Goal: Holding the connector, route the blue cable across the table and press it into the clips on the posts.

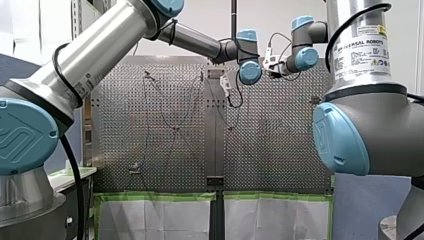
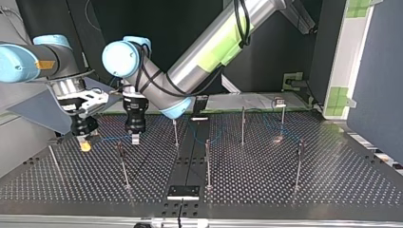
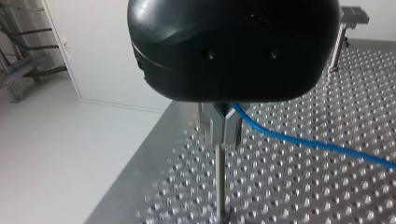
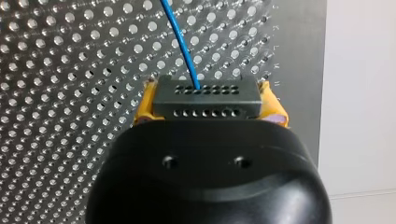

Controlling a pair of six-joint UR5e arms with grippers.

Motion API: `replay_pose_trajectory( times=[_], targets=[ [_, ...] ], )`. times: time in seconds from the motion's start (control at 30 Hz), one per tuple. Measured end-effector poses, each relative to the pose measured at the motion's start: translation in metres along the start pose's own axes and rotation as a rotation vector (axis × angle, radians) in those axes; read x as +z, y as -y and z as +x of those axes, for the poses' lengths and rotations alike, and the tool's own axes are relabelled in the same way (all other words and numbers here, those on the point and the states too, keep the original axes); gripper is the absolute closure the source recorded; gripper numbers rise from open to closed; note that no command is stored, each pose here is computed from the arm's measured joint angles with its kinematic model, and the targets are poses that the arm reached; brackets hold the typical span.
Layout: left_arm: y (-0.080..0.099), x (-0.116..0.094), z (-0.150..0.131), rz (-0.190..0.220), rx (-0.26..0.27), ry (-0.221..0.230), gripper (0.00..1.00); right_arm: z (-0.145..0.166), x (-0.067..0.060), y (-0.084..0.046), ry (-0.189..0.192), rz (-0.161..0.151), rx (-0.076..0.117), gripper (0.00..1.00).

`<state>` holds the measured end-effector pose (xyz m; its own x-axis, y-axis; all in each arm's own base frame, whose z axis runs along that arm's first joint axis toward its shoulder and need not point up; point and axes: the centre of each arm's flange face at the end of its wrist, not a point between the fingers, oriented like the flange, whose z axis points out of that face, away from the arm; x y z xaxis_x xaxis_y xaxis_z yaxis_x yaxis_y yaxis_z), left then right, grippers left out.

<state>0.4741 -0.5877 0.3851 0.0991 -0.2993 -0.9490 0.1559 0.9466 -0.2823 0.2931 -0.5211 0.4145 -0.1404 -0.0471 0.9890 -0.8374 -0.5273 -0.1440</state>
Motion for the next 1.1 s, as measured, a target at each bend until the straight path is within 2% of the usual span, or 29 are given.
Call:
replay_pose_trajectory(
  times=[0.13, 0.37, 0.67, 0.9, 1.1],
  targets=[
    [-0.014, 0.016, -0.001, 0.004, -0.008, 0.001, 1.0, -0.002, 0.002, -0.004, -0.001, -0.002, 0.002, 1.0],
    [-0.03, 0.044, -0.011, 0.038, -0.025, 0.028, 1.0, -0.001, 0.005, -0.006, -0.012, 0.005, -0.001, 1.0],
    [-0.027, 0.058, 0.012, 0.101, -0.014, 0.003, 1.0, -0.004, 0.011, -0.014, -0.012, -0.004, -0.001, 1.0],
    [-0.031, 0.073, 0.011, 0.14, -0.02, 0.017, 1.0, -0.011, 0.018, -0.028, -0.011, -0.021, 0.0, 1.0],
    [-0.039, 0.085, 0.015, 0.168, -0.007, 0.003, 1.0, -0.008, 0.024, -0.033, -0.02, -0.026, -0.002, 1.0]
  ],
)
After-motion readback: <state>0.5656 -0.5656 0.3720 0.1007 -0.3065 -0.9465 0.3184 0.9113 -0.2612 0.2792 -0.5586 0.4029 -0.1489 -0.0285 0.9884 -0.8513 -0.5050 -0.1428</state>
